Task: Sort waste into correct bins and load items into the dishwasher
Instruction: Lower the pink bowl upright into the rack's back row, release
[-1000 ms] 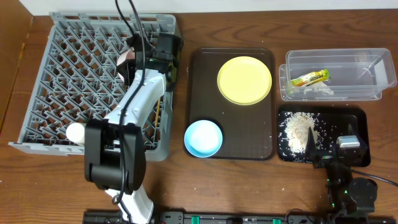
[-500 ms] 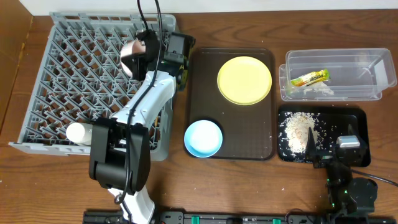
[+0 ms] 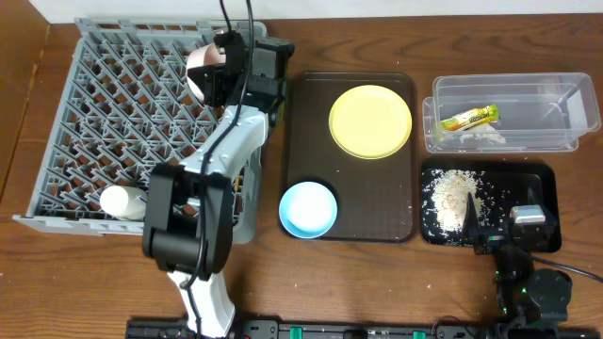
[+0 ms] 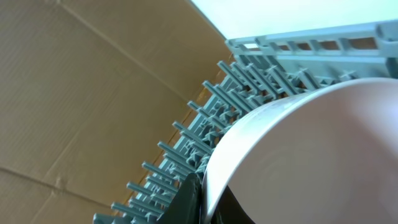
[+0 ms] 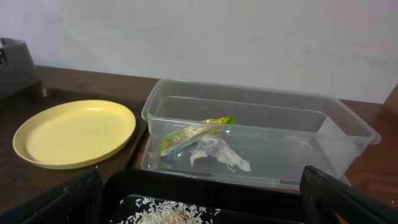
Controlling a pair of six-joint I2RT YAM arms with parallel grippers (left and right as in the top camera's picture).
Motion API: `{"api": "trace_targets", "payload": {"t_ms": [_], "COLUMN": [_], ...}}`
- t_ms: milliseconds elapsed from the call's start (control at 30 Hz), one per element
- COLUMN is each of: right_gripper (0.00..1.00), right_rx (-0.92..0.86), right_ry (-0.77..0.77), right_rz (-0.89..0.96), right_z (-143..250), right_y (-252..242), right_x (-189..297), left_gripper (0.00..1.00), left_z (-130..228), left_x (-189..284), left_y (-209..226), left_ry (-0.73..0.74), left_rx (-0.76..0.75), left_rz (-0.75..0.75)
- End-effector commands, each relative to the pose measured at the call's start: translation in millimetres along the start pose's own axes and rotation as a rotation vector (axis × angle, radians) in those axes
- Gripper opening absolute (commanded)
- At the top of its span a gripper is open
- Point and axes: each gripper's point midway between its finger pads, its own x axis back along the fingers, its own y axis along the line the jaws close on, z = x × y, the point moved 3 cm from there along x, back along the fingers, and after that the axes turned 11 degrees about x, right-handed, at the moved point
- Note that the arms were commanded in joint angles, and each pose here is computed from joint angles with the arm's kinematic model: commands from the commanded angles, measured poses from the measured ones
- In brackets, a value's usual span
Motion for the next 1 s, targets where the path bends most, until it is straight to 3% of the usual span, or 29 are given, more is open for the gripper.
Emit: {"api": "trace_targets", "payload": {"t_ms": [0,700,967], "right_gripper": [0.99,0.99,0.99], "right_rx": [-0.013,-0.013,-0.013], "right_ry": [0.002,0.002,0.002], "right_rz": [0.005,0.005,0.004], "right_z": [1.1,1.1,1.0], "right_y": [-1.2,-1.2,-1.2], "right_x": [0.1,0.1,0.1], "left_gripper": [0.08,0.08,0.08], "left_z": [9.8,14.6,15.8], "left_x": [-7.0,-13.5,-23.5], "left_y": [-13.6,-11.6,3.1], "left_ry": [0.0,0.009,0.023], "left_rx": [-0.148,-0.17,-0.167], "left_rz": [-0.014,-0.05,-0.131]}}
